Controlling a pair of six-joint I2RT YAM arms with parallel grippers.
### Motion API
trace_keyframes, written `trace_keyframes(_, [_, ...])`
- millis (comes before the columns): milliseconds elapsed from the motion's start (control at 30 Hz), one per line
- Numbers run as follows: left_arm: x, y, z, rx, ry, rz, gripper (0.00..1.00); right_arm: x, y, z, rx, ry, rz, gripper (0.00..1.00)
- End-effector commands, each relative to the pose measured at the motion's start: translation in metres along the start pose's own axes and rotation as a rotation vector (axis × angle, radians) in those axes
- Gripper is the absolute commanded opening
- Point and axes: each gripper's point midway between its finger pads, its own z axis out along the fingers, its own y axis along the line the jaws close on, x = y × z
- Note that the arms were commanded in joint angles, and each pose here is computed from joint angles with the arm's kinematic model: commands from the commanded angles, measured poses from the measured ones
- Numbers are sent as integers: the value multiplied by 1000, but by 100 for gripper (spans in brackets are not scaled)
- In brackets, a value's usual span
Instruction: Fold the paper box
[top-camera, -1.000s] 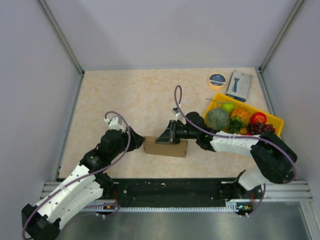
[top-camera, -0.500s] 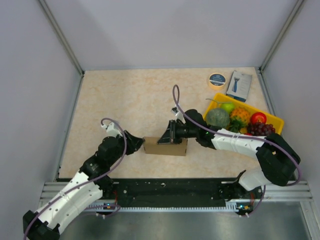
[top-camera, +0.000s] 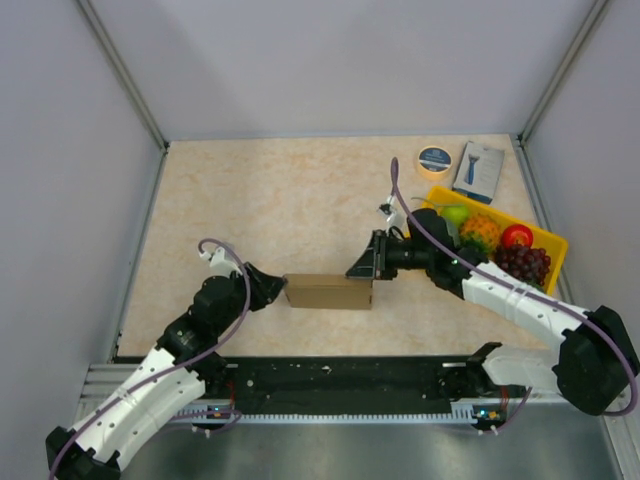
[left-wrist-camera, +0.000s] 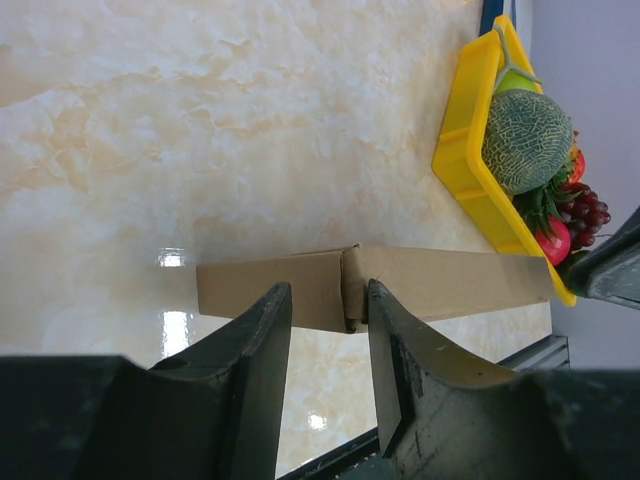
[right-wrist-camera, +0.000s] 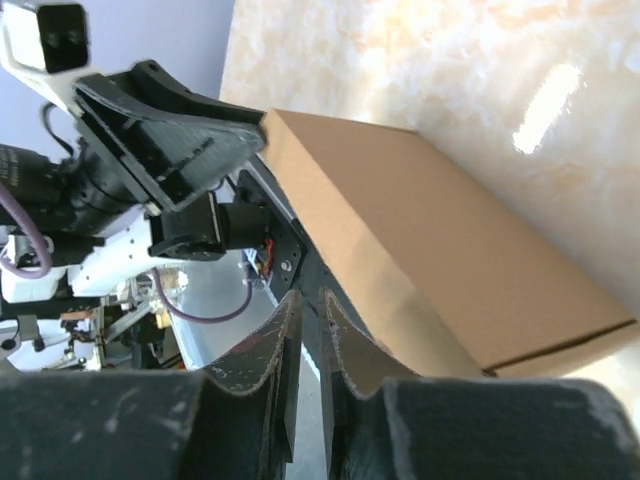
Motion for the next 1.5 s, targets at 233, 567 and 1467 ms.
trace_keyframes(233, [3, -2, -11, -22, 72, 82, 64, 45, -74, -3, -1, 16, 111, 6])
trace_keyframes(567, [-39, -48, -22, 112, 59, 25, 77, 34, -62, -5, -10, 32, 52, 5])
trace_keyframes(1467, [-48, -23, 36, 129, 85, -37, 78, 38, -69, -2, 4, 42, 53, 0])
